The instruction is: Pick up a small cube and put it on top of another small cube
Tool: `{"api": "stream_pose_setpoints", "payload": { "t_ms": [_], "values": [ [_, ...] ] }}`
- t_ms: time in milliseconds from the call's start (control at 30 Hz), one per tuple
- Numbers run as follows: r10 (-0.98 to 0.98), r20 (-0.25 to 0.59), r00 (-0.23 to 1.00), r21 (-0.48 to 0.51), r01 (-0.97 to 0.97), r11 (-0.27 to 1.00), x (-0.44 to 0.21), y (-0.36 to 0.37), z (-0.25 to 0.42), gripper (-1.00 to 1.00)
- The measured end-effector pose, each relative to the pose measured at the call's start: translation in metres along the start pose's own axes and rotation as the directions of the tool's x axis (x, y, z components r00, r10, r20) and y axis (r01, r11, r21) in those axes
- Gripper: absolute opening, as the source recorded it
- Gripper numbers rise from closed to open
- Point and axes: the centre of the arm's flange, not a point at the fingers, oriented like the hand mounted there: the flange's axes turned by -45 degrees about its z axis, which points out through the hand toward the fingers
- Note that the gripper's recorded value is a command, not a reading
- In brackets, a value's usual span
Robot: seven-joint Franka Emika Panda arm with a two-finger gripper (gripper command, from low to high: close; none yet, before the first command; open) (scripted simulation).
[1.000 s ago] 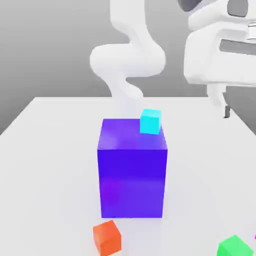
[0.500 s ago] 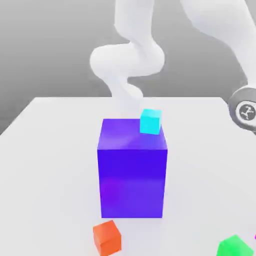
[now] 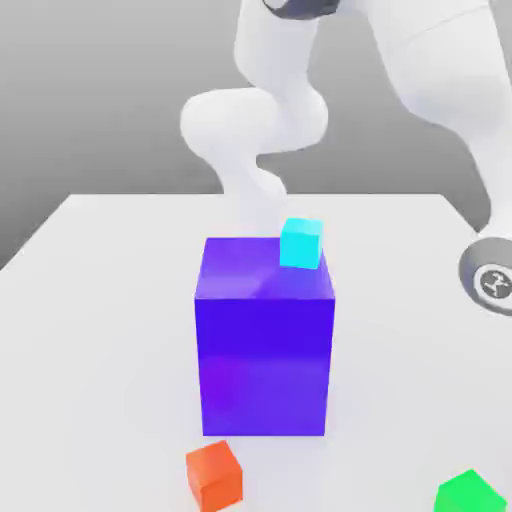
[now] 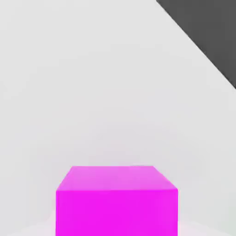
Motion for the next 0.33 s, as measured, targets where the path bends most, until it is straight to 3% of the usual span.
{"api": "stream_pose_setpoints", "payload": {
  "t_ms": [100, 233, 267, 333],
  "values": [
    [0.248, 0.0, 0.969, 0.0, -0.248, 0.969, -0.018, 0.075, -0.035, -1.0],
    [0.332, -0.001, 0.943, 0.003, -0.332, 0.943, -0.026, 0.101, 0.003, -1.0],
    [0.335, -0.001, 0.942, 0.003, -0.335, 0.942, -0.027, 0.101, 0.013, 1.0],
    [0.335, -0.001, 0.942, 0.003, -0.335, 0.942, -0.027, 0.101, 0.013, 1.0]
  ]
}}
